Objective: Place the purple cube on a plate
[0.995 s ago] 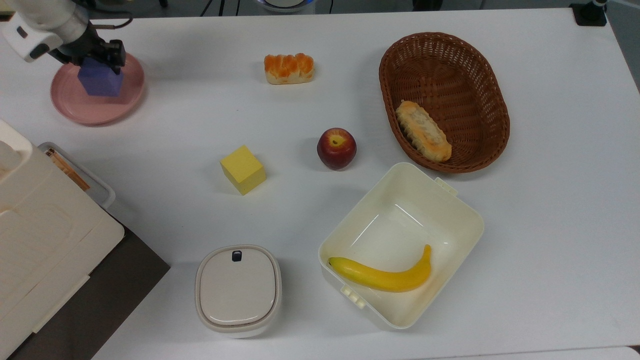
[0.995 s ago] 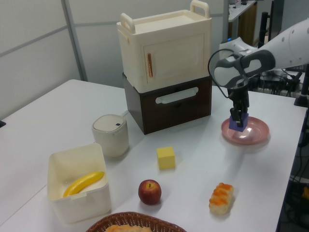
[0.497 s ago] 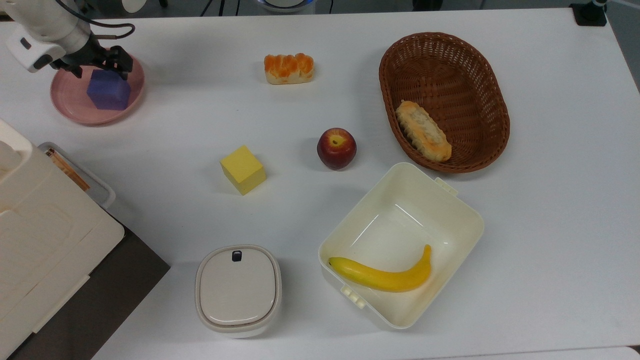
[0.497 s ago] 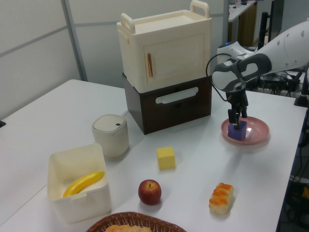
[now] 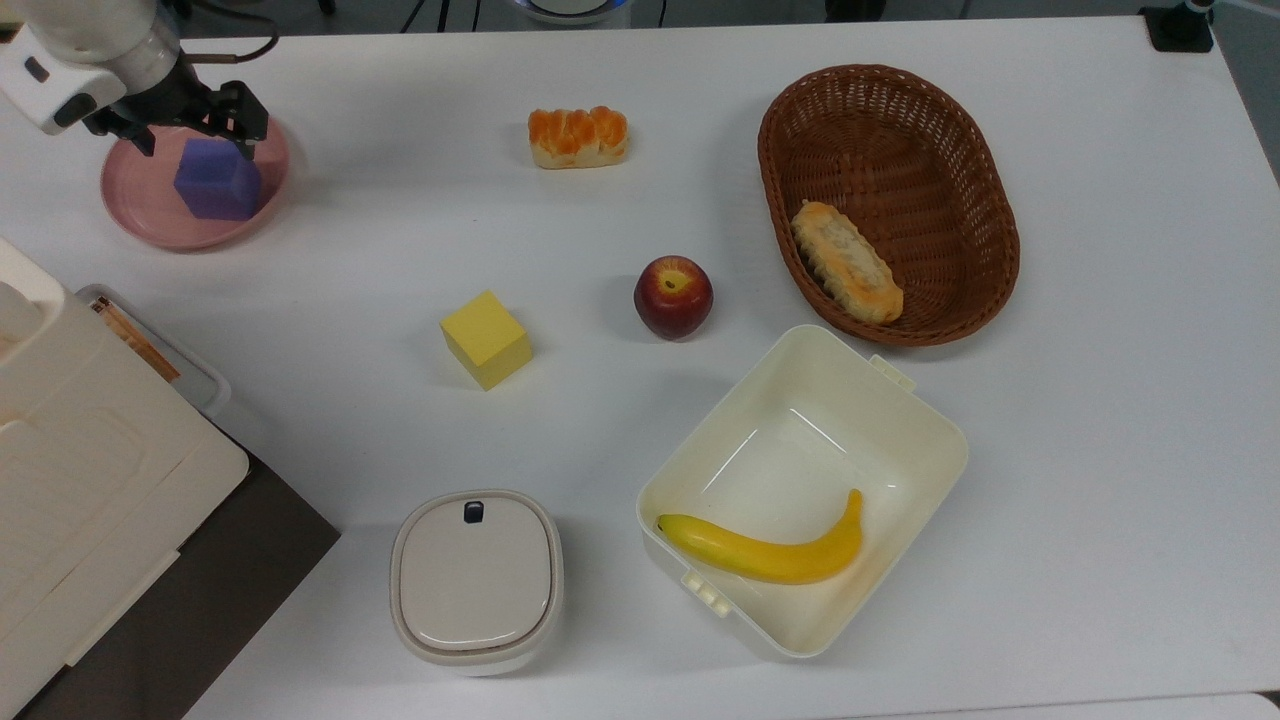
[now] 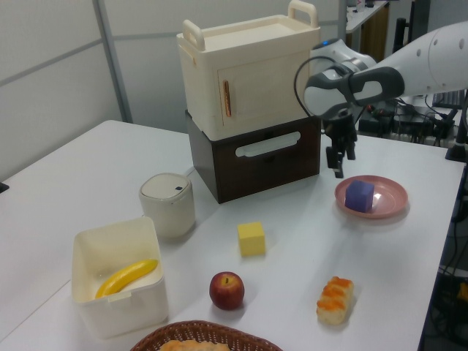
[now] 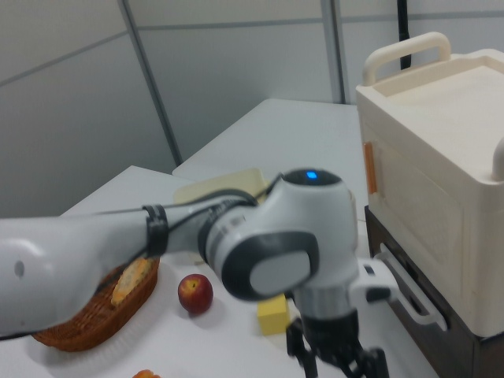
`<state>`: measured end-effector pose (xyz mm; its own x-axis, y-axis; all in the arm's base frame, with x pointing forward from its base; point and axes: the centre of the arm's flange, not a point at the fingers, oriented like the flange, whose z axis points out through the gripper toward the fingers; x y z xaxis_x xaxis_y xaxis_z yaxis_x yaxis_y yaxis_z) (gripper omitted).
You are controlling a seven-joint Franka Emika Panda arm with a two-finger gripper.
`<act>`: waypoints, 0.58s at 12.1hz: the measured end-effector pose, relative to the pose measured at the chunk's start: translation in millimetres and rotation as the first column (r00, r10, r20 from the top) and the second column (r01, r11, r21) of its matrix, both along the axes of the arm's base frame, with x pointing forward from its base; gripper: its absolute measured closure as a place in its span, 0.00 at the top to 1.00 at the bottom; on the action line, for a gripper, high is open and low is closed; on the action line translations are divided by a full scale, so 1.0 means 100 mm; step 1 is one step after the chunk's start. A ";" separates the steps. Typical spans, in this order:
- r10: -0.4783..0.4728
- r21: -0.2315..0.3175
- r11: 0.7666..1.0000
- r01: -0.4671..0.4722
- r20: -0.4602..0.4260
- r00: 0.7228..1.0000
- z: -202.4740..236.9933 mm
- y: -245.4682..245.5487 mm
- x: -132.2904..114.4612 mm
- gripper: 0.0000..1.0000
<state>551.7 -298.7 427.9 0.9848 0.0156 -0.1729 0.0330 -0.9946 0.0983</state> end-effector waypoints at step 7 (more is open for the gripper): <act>0.079 0.069 0.994 -0.085 0.084 0.993 1.10 1.43 0.49 1.00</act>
<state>601.1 -155.8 538.3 0.9904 0.1060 -0.0884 0.1092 -0.9935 0.0323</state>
